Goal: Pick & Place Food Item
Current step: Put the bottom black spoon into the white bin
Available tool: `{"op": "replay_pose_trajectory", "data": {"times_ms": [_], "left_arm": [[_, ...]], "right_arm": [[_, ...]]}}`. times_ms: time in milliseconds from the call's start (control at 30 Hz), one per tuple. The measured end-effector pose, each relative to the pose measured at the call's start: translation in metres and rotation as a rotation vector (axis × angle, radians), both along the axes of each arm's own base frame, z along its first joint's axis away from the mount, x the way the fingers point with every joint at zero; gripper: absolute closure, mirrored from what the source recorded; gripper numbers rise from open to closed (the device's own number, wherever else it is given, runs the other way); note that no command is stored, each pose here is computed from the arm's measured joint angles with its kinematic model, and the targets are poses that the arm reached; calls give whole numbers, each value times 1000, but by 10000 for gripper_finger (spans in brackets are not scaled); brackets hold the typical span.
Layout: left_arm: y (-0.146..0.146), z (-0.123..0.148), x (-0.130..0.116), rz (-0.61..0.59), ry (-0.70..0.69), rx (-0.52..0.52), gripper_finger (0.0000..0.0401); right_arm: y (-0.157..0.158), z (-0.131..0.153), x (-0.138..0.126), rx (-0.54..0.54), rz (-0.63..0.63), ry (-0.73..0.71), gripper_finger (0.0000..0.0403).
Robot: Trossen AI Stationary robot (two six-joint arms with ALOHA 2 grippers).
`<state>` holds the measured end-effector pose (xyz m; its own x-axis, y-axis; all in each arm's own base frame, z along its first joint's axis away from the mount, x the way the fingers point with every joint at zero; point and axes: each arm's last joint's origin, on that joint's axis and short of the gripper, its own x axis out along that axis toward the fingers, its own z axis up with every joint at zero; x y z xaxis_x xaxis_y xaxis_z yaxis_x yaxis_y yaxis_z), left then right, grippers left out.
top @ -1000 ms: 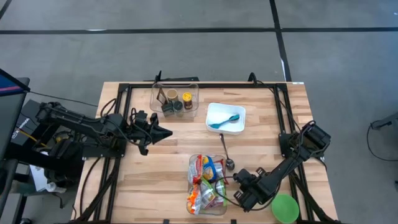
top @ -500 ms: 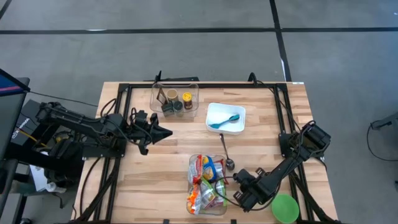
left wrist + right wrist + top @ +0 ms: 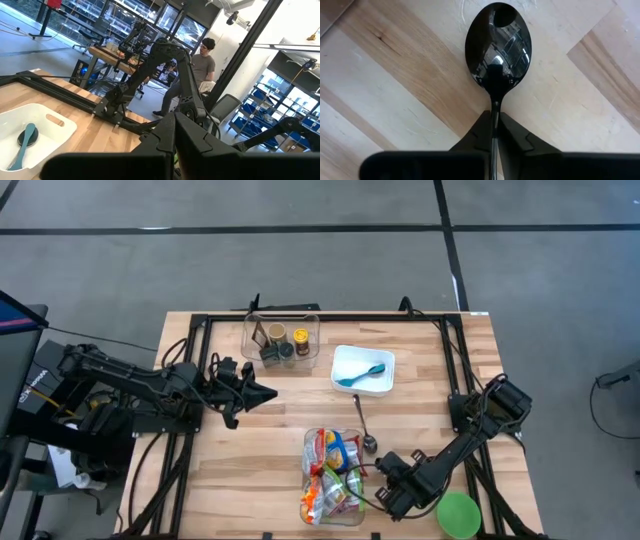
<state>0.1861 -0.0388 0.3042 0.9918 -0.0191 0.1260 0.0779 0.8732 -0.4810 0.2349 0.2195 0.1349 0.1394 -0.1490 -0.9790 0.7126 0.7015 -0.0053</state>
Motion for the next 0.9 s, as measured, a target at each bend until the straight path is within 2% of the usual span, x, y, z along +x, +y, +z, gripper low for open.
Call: {"op": "replay_pose_trajectory", "data": {"times_ms": [167,500,700,900], "left_arm": [[0,0,0,0,1,0,401],[0,0,0,-4,1,2,401],[0,0,0,-3,1,2,401],[0,0,0,-2,0,2,401]], "right_arm": [[1,5,-3,-1,7,9,396],[12,49,-11,33,50,18,400],[16,82,-21,88,83,-30,400],[10,115,-31,119,129,-143,400]]}}
